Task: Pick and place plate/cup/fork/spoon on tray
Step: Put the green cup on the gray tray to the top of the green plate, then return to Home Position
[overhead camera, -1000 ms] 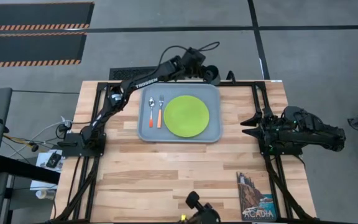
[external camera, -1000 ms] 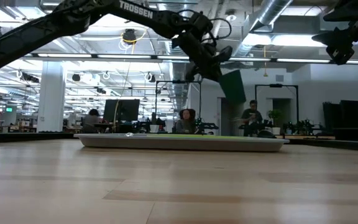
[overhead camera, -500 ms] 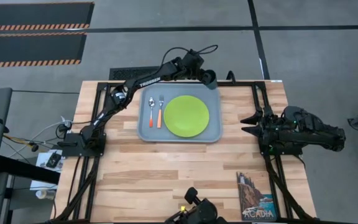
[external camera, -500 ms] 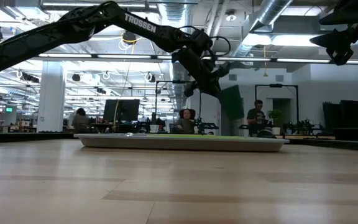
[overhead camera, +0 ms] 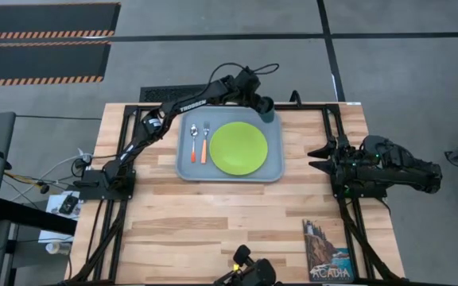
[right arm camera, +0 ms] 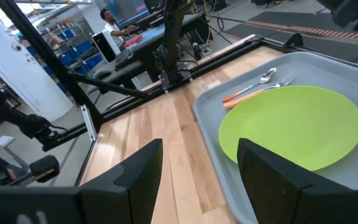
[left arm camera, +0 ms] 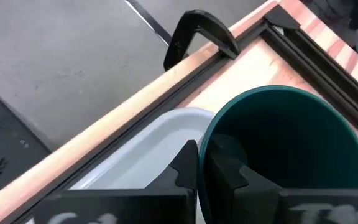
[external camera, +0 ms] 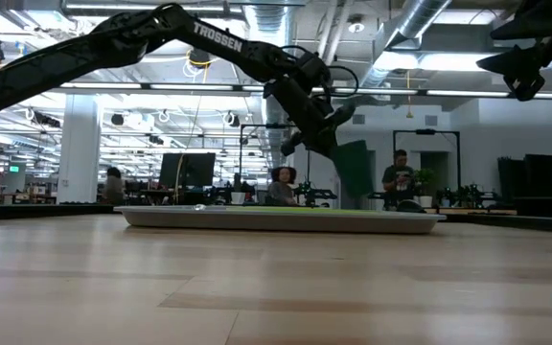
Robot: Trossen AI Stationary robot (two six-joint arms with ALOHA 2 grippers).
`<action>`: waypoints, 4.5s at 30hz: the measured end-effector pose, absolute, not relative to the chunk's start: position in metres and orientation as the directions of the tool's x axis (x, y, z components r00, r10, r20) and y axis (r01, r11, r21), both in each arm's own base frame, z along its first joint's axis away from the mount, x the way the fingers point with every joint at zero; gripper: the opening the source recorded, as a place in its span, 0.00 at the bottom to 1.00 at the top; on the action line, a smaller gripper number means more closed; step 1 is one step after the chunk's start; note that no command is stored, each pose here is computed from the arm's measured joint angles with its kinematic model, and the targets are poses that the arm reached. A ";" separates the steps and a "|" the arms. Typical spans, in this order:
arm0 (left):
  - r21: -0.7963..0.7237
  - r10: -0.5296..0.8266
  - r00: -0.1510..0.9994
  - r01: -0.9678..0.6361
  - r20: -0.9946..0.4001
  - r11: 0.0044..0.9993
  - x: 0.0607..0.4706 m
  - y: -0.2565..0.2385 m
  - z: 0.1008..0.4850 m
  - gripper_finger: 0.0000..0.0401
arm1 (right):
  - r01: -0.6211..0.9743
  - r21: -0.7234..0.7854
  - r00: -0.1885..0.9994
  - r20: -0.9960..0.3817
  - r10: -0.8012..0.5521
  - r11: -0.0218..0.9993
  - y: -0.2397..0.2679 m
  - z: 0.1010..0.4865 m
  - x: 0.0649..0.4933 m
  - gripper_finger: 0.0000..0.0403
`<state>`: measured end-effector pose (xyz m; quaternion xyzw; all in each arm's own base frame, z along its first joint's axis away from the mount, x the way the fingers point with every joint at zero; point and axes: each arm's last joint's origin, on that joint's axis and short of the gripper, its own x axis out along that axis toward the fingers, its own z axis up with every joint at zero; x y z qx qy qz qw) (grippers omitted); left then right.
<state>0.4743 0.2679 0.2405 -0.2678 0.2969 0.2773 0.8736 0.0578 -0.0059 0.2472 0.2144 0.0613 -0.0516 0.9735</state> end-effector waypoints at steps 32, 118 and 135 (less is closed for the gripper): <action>-0.213 0.348 0.581 -0.687 -0.736 0.695 0.481 0.261 0.213 0.00 | 0.127 0.410 0.987 -0.142 -0.074 0.903 -0.006 0.247 0.058 0.58; 0.062 0.629 0.715 -0.644 -0.306 0.763 0.163 -0.007 0.556 0.47 | 0.253 0.433 0.967 -0.140 -0.212 0.865 -0.010 0.247 0.057 0.58; 0.031 0.620 0.752 -0.630 -0.225 0.776 0.104 -0.054 0.403 0.47 | 0.339 0.342 0.940 -0.077 -0.334 0.876 -0.013 0.253 0.057 0.58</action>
